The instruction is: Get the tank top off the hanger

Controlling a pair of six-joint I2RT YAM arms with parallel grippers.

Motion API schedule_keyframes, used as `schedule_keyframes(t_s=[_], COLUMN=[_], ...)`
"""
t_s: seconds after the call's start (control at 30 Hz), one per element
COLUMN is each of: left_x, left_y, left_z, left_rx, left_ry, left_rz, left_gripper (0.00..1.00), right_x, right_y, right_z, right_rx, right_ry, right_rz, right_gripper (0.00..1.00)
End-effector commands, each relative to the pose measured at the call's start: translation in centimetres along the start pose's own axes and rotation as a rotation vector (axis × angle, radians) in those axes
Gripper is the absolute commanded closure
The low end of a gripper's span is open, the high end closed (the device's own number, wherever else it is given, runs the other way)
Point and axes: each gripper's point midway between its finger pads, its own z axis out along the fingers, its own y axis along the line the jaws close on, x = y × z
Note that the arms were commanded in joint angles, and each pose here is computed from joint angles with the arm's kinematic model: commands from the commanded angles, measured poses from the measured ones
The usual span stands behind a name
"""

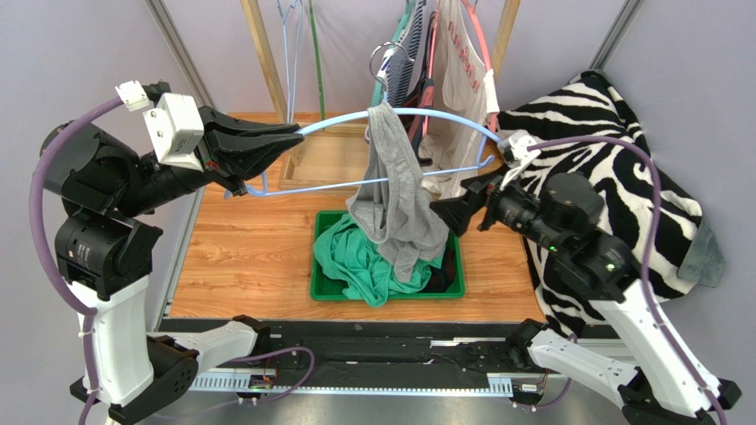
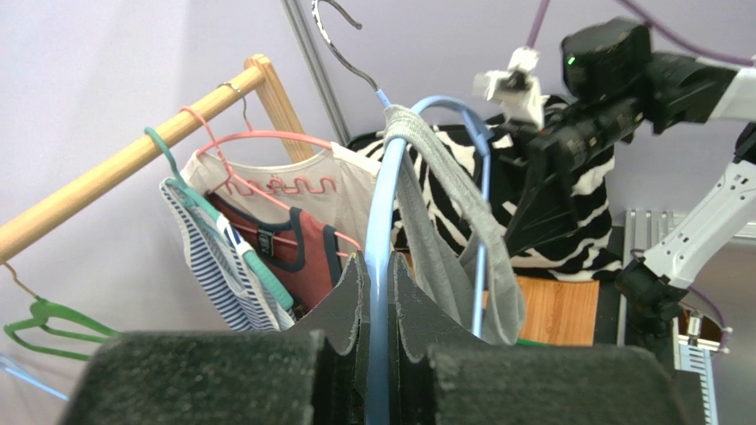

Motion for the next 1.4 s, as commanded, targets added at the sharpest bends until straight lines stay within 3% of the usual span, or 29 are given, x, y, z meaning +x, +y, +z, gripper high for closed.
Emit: schedule_keyframes(t_s=[0.0,0.1,0.17,0.3,0.43,0.53,0.7,0.9,0.97,1.07,1.1,1.37], left_x=[0.7,0.9,1.1,-0.1,-1.0,-1.2,0.1,1.1,1.1,0.9,1.0,0.3], left_y=[1.0,1.3,1.7,1.2,0.5,-0.2,-2.1,-3.2,-3.5,-4.0,-4.2,-6.1], left_z=[0.5,-0.2,-0.7,-2.1,-3.0,-3.3,-2.8,-2.5,-2.5,-2.8,-2.8,-3.7], left_rx=[-0.021,-0.067,-0.108,-0.148,-0.151,-0.128,-0.002,0.071,0.095,0.114,0.124,0.202], left_ry=[0.014,0.021,0.031,0.009,-0.010,-0.017,0.004,0.013,0.010,0.010,0.013,0.007], left_rz=[0.053,0.068,0.076,0.095,0.104,0.124,0.115,0.108,0.112,0.128,0.132,0.166], left_gripper=[1.00,1.00,1.00,1.00,1.00,1.00,1.00,1.00,1.00,1.00,1.00,1.00], right_x=[-2.6,-2.3,-3.2,-3.2,-1.3,-2.4,-8.9,-13.2,-12.6,-11.6,-9.8,-7.4], right_y=[3.5,2.4,1.1,-5.0,-6.9,-4.7,1.8,7.2,7.8,9.7,10.3,10.2], right_z=[-4.4,-6.0,-8.0,-10.2,-10.6,-10.5,-11.3,-8.3,-5.6,-5.2,-4.4,-3.6], right_rx=[-0.161,-0.084,0.000,0.341,0.407,0.287,0.005,-0.249,-0.311,-0.446,-0.521,-0.590], right_ry=[-0.010,-0.013,-0.108,-0.312,-0.392,-0.374,-0.413,-0.345,-0.257,-0.166,-0.080,0.031], right_rz=[-0.201,-0.177,-0.155,0.048,0.116,-0.014,-0.290,-0.464,-0.483,-0.494,-0.480,-0.496], right_gripper=[0.00,0.00,0.00,0.00,0.00,0.00,0.00,0.00,0.01,0.02,0.02,0.09])
